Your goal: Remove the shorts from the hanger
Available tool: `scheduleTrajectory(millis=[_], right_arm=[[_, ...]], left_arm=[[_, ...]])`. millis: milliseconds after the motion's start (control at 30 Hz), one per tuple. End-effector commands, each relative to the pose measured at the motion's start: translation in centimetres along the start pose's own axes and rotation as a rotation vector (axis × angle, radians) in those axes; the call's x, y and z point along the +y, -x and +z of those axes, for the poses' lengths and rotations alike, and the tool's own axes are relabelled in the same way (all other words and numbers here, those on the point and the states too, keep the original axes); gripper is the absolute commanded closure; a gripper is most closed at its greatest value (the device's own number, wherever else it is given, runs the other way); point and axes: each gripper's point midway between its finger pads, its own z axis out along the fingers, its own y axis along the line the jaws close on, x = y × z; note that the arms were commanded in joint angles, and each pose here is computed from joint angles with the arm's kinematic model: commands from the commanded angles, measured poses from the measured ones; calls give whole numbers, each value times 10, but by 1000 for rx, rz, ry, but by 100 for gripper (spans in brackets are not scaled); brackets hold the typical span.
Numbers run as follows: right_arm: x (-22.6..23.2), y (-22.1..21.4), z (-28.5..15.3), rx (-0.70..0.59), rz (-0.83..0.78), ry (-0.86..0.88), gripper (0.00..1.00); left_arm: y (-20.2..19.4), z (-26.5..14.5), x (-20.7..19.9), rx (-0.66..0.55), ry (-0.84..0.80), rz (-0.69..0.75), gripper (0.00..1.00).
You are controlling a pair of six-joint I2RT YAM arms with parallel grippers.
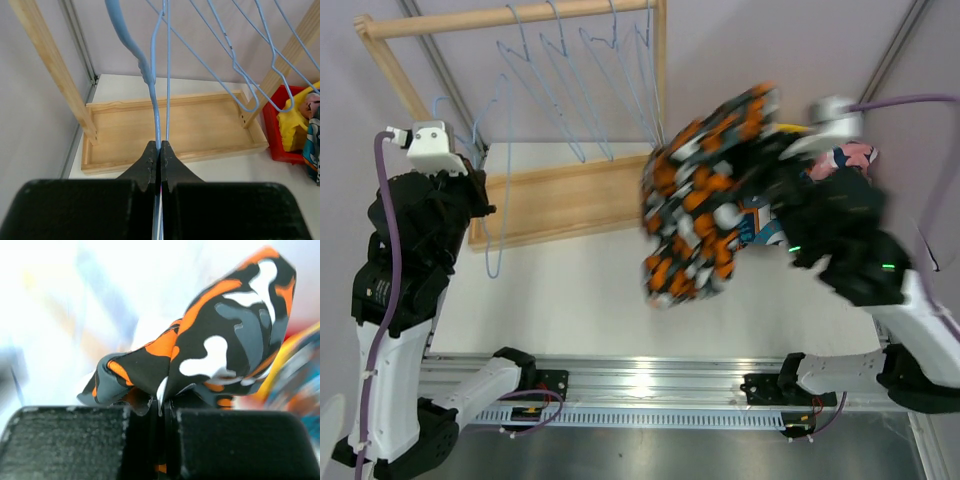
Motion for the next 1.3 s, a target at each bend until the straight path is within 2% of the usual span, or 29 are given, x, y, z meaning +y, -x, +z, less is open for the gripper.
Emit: scheduleTrajectory(millis=[0,33,100,133,167,200,233,300,333,367,467,500,600,667,700,733,800,833,1100,1133,1167,1233,1267], right_arm=[[-72,92,1,-204,-208,-286,100],[-73,131,-6,-284,-187,-280,100],[-100,154,19,-329,-242,-381,100],[-100,172,20,-364,-240,-358,100],[-110,174,30,-362,-247,-376,100],[-139,170,50,-342,-265,-446,100],[-144,160,65,-310,-223,-402,100],[-178,120,96,-204,-187,-417,100],[-193,110,107,-199,-133,-400,100],[-224,51,127,-78,-120,-433,100],[-251,-17,148,-3,-33,-399,100],[-268,-68,153,81,-12,-400,100],[-289,-161,158,239,79,-367,100],[-296,-201,159,322,128,-358,99],[-294,-221,155,382,158,-336,83],[-294,-230,154,401,171,-334,47],[-288,-234,151,388,188,-335,18],[-288,-242,145,397,189,-340,1],[-243,-218,114,336,162,-265,1],[-241,-217,110,336,162,-261,1],[-241,-224,103,351,162,-262,0],[-236,-220,93,337,164,-249,0],[-238,-228,87,352,165,-252,1]], left_arm=[[5,8,-20,-4,-89,-48,100],[8,8,-21,-10,-99,-55,100],[6,11,-22,2,-98,-51,100],[9,10,-22,-7,-97,-51,100],[8,11,-21,-4,-92,-47,100],[7,12,-19,-3,-82,-44,100],[6,14,-18,1,-78,-38,100],[2,20,-15,14,-59,-35,100],[-2,25,-16,28,-66,-35,100],[-3,28,-15,31,-66,-40,100],[-13,44,-1,60,-26,-56,100],[-14,48,2,64,-15,-59,100],[-12,57,12,65,14,-74,100],[-6,61,15,57,22,-81,100],[-3,65,15,54,22,-84,100],[4,66,16,41,24,-88,100],[4,78,15,55,20,-89,100],[20,75,14,20,14,-93,100],[59,111,8,-2,6,-99,100],[61,115,9,-1,14,-99,100],[78,110,10,-46,17,-103,100],[75,127,14,-24,44,-100,100],[92,122,15,-69,49,-106,100]])
